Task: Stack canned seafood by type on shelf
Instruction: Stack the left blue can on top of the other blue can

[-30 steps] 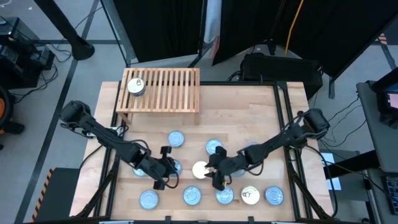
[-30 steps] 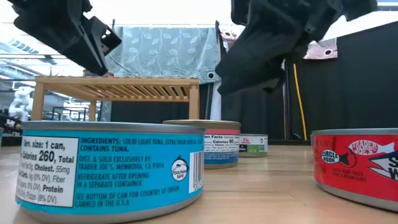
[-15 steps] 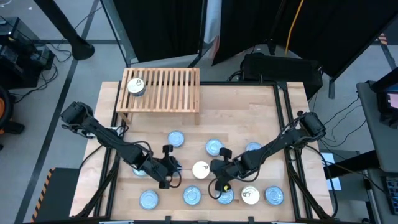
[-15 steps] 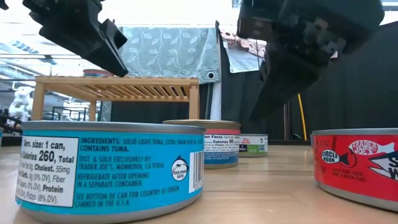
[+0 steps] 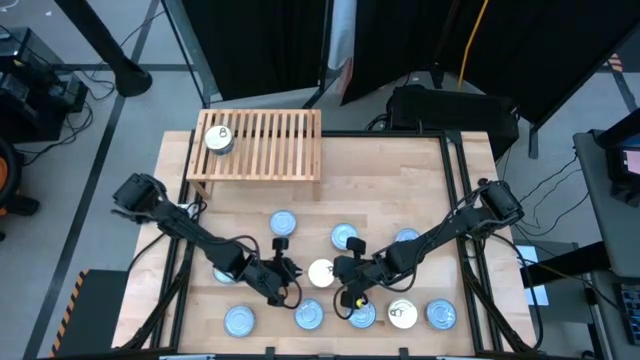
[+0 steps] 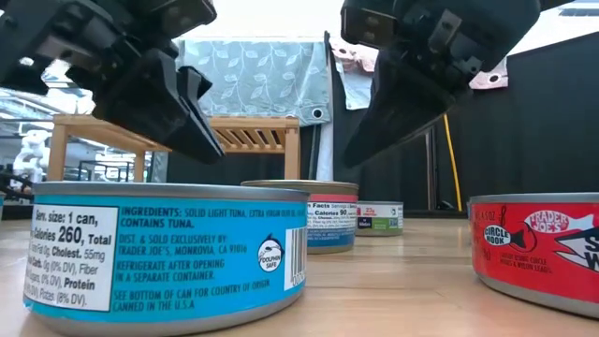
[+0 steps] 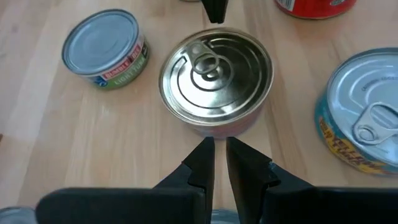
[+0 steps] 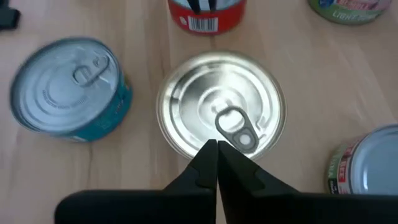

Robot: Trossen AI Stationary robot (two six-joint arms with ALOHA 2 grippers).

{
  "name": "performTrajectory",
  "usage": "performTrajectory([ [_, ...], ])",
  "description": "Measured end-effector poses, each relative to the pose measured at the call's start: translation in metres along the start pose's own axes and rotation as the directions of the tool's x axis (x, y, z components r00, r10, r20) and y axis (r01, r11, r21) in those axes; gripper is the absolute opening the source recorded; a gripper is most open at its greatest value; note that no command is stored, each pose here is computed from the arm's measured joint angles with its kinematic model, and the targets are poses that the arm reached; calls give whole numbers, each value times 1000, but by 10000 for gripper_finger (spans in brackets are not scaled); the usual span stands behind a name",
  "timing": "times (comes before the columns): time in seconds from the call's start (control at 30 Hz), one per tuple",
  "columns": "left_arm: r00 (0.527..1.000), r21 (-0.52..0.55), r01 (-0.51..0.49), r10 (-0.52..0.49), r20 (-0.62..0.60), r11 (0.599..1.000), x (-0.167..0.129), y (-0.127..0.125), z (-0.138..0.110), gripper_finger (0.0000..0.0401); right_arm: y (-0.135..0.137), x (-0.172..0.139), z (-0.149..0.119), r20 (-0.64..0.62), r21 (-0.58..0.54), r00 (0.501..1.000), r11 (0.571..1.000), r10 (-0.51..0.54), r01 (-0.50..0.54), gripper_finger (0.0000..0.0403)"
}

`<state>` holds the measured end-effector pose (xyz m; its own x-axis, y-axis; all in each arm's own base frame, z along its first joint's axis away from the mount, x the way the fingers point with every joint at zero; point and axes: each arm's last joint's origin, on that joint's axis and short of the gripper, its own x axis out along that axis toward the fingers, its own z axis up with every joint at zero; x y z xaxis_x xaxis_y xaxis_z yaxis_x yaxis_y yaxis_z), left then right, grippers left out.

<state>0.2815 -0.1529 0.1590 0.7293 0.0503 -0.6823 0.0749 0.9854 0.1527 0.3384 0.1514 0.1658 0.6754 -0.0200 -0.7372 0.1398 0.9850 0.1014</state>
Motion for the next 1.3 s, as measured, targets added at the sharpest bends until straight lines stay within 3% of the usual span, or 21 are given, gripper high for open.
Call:
performTrajectory([
  [0.5, 1000, -2, 4, -4, 8, 1000, 2, -1, 0, 49, -2, 0, -2, -20, -1, 1000, 1000, -16, 16, 0],
  [0.8, 1000, -10, 12, -11, 25, 1000, 1, -2, 2, 49, -3, 21, -12, -53, 9, 997, 998, -56, 56, 0],
  [1.3, 995, 10, 25, -26, 92, 1000, -17, 3, 15, 49, -11, 22, -29, -196, 10, 975, 994, -109, 113, 0],
])
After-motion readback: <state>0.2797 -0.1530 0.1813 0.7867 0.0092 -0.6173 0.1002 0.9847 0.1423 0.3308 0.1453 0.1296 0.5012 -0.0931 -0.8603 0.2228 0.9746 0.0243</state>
